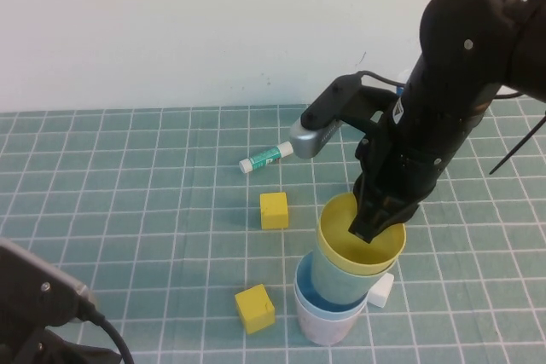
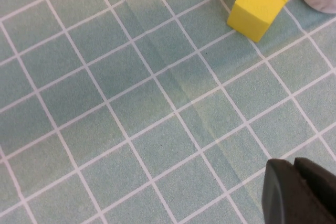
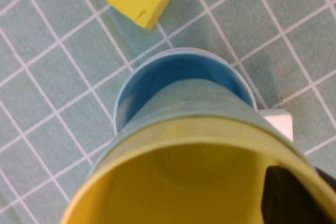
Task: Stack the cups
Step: Place the green cup on the blue cup
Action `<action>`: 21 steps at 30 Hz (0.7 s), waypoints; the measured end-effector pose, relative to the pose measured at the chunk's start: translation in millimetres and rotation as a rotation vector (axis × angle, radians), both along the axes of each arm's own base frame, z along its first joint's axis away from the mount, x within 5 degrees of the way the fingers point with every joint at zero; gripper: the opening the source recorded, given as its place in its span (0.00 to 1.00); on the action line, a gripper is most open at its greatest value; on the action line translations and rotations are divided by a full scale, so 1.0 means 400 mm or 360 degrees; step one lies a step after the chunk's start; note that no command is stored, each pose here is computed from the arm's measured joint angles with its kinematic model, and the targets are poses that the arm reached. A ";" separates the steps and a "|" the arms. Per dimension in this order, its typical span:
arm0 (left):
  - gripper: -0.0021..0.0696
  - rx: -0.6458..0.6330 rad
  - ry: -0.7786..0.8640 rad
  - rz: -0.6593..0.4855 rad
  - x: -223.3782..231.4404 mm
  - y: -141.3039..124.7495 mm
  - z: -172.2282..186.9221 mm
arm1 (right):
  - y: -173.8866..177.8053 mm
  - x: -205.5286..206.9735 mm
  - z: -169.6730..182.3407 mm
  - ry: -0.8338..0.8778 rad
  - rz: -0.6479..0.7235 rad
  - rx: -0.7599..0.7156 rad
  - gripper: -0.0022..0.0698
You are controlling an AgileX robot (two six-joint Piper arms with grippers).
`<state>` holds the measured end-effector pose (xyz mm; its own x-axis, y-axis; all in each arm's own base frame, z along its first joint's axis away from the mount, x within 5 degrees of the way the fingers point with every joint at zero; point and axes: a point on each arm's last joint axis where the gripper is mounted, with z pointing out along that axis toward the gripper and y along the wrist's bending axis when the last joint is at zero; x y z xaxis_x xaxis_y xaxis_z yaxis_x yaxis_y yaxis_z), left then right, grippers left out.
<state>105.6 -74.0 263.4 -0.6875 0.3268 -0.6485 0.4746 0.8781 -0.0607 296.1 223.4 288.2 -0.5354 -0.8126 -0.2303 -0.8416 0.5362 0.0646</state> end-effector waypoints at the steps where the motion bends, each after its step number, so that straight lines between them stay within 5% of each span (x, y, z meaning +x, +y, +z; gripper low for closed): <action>1: 0.03 -0.0002 -0.0003 0.0000 0.000 0.000 0.000 | 0.001 0.001 0.000 -0.0008 -0.0002 0.0010 0.07; 8: 0.03 -0.0008 -0.0015 -0.0002 0.001 -0.001 0.002 | 0.006 0.007 0.002 -0.0041 -0.0014 0.0044 0.11; 15: 0.03 -0.0008 -0.0020 -0.0002 0.002 -0.001 0.002 | 0.009 0.009 0.006 -0.0057 -0.0017 0.0059 0.34; 21: 0.03 -0.0017 -0.0032 -0.0004 0.003 -0.002 0.003 | -0.008 -0.015 0.053 -0.0086 -0.0012 0.0082 0.34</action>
<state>106.9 -74.9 264.8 -0.6733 0.3212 -0.6659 0.4779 0.8763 -0.0605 290.1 220.2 309.4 -0.5272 -0.7950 -0.3001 -0.8405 0.5397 0.0469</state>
